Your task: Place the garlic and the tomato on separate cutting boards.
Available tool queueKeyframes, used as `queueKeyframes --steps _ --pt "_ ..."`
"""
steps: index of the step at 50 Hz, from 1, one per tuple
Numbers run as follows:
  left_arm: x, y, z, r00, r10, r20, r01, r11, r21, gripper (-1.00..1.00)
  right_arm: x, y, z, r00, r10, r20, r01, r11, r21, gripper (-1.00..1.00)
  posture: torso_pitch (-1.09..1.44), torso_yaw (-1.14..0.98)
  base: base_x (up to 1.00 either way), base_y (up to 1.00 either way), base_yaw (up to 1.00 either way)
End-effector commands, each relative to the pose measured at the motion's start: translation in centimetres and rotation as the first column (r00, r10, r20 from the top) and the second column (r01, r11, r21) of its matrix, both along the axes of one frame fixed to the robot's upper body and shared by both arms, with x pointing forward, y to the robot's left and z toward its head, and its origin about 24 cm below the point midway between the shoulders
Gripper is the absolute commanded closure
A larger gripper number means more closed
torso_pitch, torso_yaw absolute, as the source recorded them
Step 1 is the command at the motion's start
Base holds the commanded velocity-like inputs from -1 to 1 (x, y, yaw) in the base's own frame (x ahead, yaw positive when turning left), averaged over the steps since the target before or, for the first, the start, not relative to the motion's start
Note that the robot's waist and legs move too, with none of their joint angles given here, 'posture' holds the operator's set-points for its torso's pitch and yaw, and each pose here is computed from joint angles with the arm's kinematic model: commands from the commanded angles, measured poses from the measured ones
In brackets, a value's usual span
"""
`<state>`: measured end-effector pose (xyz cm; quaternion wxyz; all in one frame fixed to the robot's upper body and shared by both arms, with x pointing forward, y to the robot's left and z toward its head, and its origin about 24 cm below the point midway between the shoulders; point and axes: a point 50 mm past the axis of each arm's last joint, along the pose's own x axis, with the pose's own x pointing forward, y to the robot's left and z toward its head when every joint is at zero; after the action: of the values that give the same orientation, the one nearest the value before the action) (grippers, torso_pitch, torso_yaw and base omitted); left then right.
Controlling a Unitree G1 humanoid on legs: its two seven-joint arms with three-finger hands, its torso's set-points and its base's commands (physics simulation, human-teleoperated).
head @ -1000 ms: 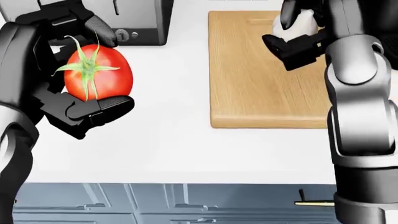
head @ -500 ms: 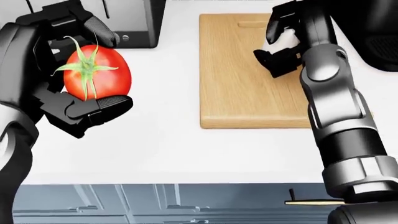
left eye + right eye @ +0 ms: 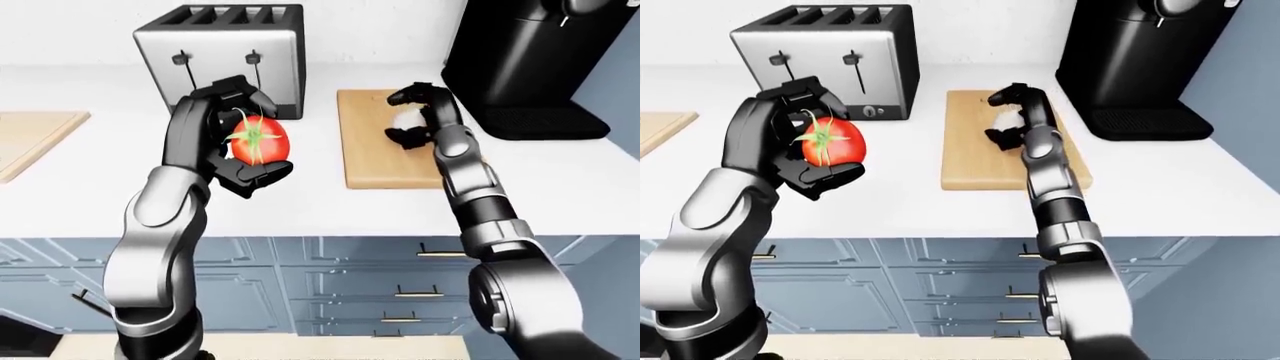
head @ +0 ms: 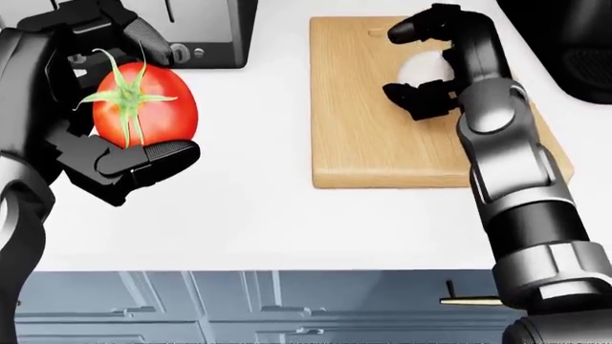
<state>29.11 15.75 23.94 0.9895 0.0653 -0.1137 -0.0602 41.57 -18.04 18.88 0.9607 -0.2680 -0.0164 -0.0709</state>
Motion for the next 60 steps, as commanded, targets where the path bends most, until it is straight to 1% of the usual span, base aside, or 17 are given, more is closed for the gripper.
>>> queueKeyframes --steps 1,3,5,7,9,11,15,16,18,19,25,26,27,33,40,48,60 --pt "-0.5 -0.1 1.6 0.996 -0.003 0.09 0.002 1.0 0.002 1.0 0.0 0.1 3.7 0.993 0.009 0.117 -0.008 1.0 -0.01 -0.07 0.0 0.0 0.0 0.0 0.0" --pt "-0.5 -0.1 1.6 0.996 -0.003 0.09 0.003 1.0 0.002 1.0 -0.2 0.1 4.3 0.992 0.009 0.127 -0.007 1.0 -0.02 -0.17 0.0 0.0 0.0 0.0 0.0" --pt "-0.6 -0.1 1.6 0.996 -0.003 0.092 0.003 1.0 0.001 1.0 -0.3 0.1 4.7 0.991 0.011 0.133 -0.008 1.0 -0.023 -0.19 0.0 0.0 0.0 0.0 0.0" --pt "-0.7 -0.1 1.7 0.995 -0.004 0.095 0.004 1.0 0.001 1.0 -0.5 0.2 5.0 0.99 0.016 0.138 -0.012 1.0 -0.029 -0.28 0.0 0.0 0.0 0.0 0.0" --pt "-0.7 -0.1 1.8 0.995 -0.004 0.097 0.004 1.0 0.001 1.0 -0.6 0.3 5.3 0.99 0.02 0.14 -0.016 0.999 -0.034 -0.5 0.0 0.0 0.0 0.0 0.0" --pt "-0.7 -0.1 1.9 0.995 -0.003 0.099 0.003 1.0 -0.001 1.0 -0.8 0.4 5.8 0.989 0.025 0.148 -0.019 0.999 -0.038 -0.46 0.0 0.0 0.0 0.0 0.0" --pt "-0.6 -0.1 1.8 0.995 -0.004 0.098 0.004 1.0 0.0 1.0 -1.9 1.1 6.7 0.984 0.05 0.171 -0.044 0.998 -0.038 -0.58 0.0 0.0 0.0 0.0 0.0" --pt "-0.6 -0.1 1.8 0.995 -0.004 0.098 0.004 1.0 0.001 1.0 -2.4 1.4 6.9 0.982 0.062 0.177 -0.057 0.998 -0.035 -0.65 0.0 0.0 0.0 0.0 0.0" --pt "-0.6 0.0 2.0 0.995 -0.003 0.101 0.003 1.0 -0.001 1.0 -3.3 1.9 6.9 0.979 0.082 0.185 -0.078 0.996 -0.033 -0.92 0.0 0.0 0.0 0.0 0.0" --pt "-0.6 0.0 2.0 0.995 -0.002 0.102 0.002 1.0 -0.002 1.0 -3.7 2.1 7.0 0.978 0.089 0.19 -0.084 0.996 -0.032 -0.99 0.0 0.0 0.0 0.0 0.0" --pt "-0.8 0.5 2.6 0.994 0.012 0.112 -0.01 1.0 -0.013 1.0 -7.1 3.1 7.6 0.961 0.144 0.238 -0.145 0.989 -0.01 -1.0 0.0 0.0 0.0 0.0 0.0" --pt "-0.8 0.5 2.7 0.993 0.013 0.114 -0.011 1.0 -0.014 1.0 -7.6 3.2 7.6 0.959 0.144 0.244 -0.144 0.989 -0.017 -1.0 0.0 0.0 0.0 0.0 0.0" --pt "-0.8 0.5 2.7 0.993 0.013 0.114 -0.011 1.0 -0.013 1.0 -8.1 3.4 7.5 0.956 0.154 0.251 -0.159 0.987 0.002 -1.0 0.0 0.0 0.0 0.0 0.0" --pt "-0.9 0.4 3.4 0.992 0.013 0.123 -0.012 1.0 -0.009 1.0 -9.7 3.1 6.4 0.955 0.155 0.254 -0.16 0.987 -0.001 -1.0 0.0 0.0 -0.28 0.01 0.0" --pt "-1.0 0.6 3.6 0.992 0.019 0.126 -0.018 1.0 -0.014 1.0 -10.8 3.4 6.6 0.95 0.162 0.268 -0.165 0.986 -0.013 -1.0 0.0 0.0 -0.84 0.21 0.0" --pt "-1.1 0.7 3.6 0.992 0.019 0.126 -0.017 1.0 -0.015 1.0 -10.8 3.4 6.5 0.95 0.16 0.269 -0.162 0.987 -0.012 -1.0 0.0 0.0 -0.92 0.38 0.0" --pt "-1.1 0.6 3.4 0.992 0.018 0.125 -0.016 1.0 -0.015 1.0 -11.1 3.5 6.5 0.946 0.172 0.276 -0.173 0.985 -0.022 -1.0 0.0 0.0 -0.04 0.53 0.0"
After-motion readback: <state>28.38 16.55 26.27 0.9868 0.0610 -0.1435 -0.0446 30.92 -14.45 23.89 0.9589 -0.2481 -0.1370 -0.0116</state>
